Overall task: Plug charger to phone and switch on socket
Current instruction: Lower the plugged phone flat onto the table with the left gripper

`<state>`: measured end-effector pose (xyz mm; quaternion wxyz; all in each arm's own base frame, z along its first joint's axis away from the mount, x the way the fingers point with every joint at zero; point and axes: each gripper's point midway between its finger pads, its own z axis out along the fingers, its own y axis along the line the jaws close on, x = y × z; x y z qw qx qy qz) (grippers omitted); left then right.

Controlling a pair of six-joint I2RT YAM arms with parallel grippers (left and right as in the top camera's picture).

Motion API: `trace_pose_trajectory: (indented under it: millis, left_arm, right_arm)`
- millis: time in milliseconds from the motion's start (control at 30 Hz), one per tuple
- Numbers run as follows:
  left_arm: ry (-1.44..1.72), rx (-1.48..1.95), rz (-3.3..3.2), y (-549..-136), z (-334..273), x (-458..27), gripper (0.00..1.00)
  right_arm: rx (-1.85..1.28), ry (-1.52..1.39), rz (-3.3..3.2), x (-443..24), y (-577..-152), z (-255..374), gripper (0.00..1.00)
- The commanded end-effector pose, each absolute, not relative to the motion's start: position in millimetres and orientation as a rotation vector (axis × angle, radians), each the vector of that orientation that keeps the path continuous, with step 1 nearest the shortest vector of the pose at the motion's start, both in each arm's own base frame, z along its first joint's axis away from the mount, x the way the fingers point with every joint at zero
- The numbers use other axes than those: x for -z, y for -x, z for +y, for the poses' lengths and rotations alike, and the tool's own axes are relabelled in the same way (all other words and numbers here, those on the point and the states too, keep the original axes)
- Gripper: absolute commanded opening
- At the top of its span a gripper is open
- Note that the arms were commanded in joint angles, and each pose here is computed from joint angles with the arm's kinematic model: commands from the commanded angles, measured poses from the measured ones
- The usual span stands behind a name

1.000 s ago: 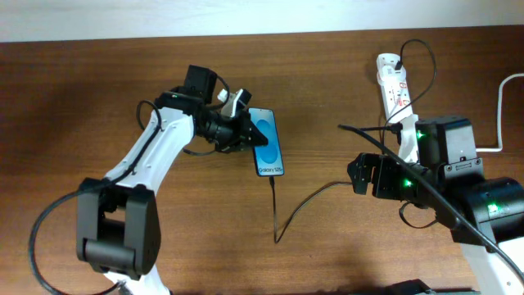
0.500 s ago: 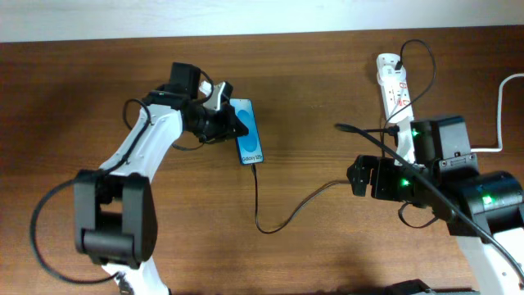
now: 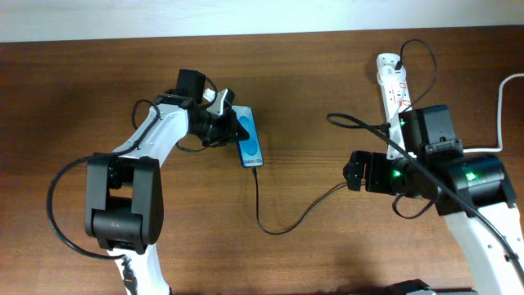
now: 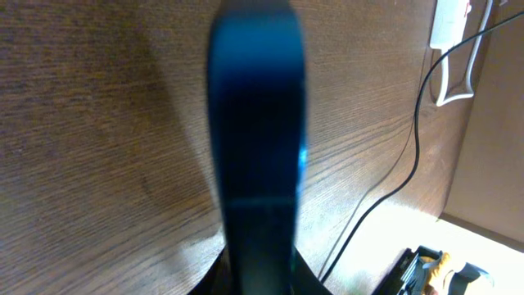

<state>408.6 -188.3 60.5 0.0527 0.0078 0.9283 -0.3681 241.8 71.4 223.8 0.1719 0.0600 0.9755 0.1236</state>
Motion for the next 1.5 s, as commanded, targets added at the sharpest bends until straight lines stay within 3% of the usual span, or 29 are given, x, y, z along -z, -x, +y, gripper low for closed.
trace_pose_trajectory:
  millis: [0,367,500,633,967,1300,1467]
  left_arm:
    - [0.004,1.146,2.845,-412,-192,-46,0.12]
    - [0.063,1.143,2.913,-408,-190,-16,0.15]
    - [0.071,1.073,2.928,-410,-184,-10,0.26]
    - [0.072,1.074,2.928,-410,-184,-10,0.27]
    - [0.073,1.072,2.928,-410,-184,-10,0.43]
    - [0.079,1.02,2.938,-411,-179,-7,0.7]
    - [0.083,0.984,2.943,-412,-176,-4,0.77]
  right_arm:
    - [-0.333,-0.176,2.757,-228,-246,68,0.98]
    - [-0.301,-0.178,2.754,-227,-247,64,0.99]
    - [-0.301,-0.178,2.754,-227,-247,64,0.98]
    - [-0.301,-0.178,2.754,-227,-247,64,0.98]
    - [-0.301,-0.178,2.754,-227,-247,64,0.98]
    - [-0.301,-0.178,2.754,-227,-247,64,0.98]
    - [-0.301,-0.178,2.754,-227,-247,64,0.98]
